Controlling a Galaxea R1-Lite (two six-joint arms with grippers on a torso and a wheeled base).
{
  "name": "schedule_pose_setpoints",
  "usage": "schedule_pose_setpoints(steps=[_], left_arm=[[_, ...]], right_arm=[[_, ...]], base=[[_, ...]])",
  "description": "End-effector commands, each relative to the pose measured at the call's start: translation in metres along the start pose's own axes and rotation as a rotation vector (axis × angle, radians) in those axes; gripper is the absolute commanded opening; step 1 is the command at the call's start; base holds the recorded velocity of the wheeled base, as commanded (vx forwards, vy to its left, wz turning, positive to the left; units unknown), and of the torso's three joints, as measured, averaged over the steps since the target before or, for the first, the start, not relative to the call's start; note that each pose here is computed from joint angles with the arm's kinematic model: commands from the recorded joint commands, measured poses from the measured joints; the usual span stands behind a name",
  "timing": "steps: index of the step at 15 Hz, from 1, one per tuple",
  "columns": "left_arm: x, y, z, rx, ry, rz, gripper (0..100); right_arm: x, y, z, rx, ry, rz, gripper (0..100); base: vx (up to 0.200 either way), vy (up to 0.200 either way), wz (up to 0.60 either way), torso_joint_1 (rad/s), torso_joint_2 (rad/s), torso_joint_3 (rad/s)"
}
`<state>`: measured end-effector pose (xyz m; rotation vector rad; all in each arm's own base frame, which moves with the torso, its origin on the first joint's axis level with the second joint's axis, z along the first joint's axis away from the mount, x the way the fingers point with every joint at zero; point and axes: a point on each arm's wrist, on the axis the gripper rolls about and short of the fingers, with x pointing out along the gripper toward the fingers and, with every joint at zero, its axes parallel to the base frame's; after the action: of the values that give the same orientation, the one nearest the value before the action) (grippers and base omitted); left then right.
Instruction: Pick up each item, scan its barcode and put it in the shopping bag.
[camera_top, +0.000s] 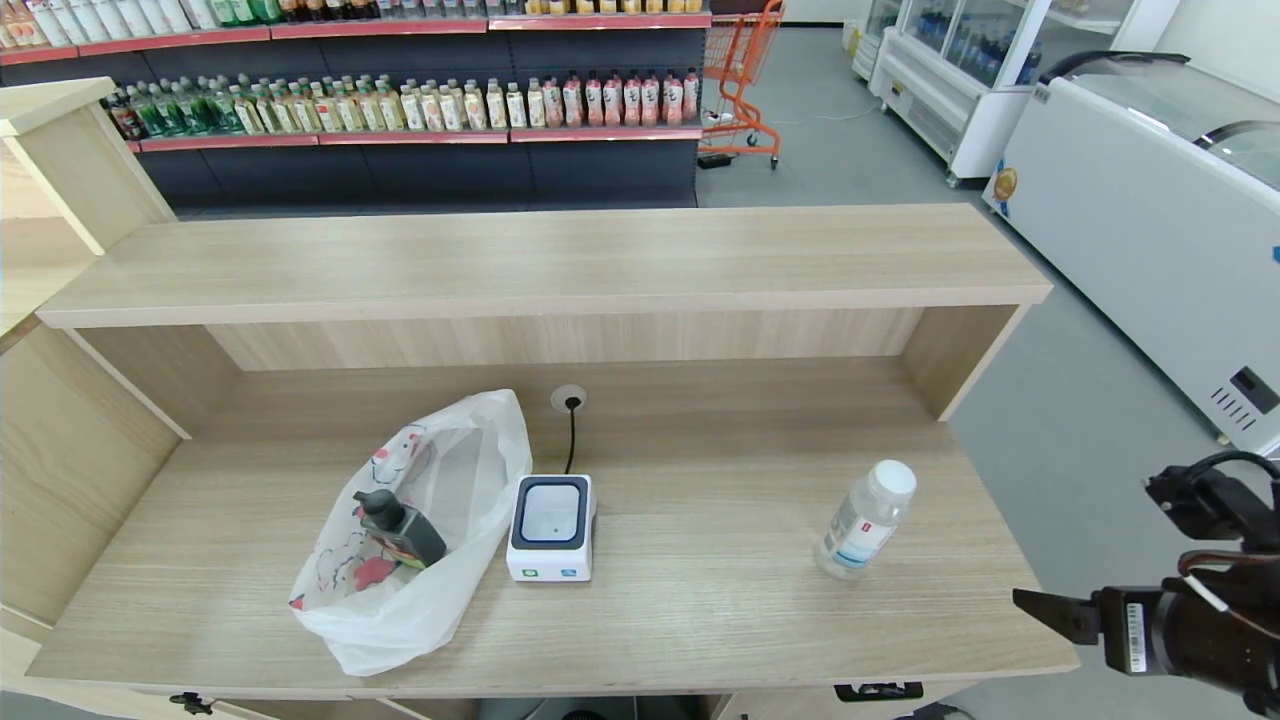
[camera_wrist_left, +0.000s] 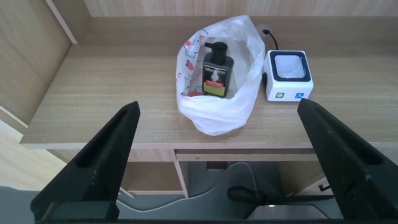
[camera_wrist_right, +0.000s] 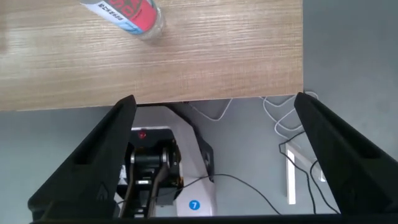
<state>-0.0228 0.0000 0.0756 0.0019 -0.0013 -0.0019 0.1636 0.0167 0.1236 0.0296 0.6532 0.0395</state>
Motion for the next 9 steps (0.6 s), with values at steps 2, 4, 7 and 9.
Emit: schedule_pose_setpoints(steps=[2,4,7,9], left_arm=[[0.0,0.0,0.0,0.0,0.001,-0.001,100],[0.0,0.0,0.0,0.0,0.001,-0.001,100],[0.0,0.0,0.0,0.0,0.001,-0.001,100],[0.0,0.0,0.0,0.001,0.001,-0.001,100]], right_arm=[[0.033,0.006,-0.005,-0.024,0.103,0.016,100],[0.042,0.009,-0.004,-0.048,0.103,0.049,100],[0.056,0.012,-0.001,-0.09,0.094,0.092,100],[0.067,0.015,0.0,-0.13,0.079,0.102,100]], base=[[0.0,0.0,0.0,0.0,0.0,0.0],[0.0,0.0,0.0,0.0,0.0,0.0],[0.0,0.0,0.0,0.0,0.0,0.0],[0.0,0.0,0.0,0.0,0.0,0.0]])
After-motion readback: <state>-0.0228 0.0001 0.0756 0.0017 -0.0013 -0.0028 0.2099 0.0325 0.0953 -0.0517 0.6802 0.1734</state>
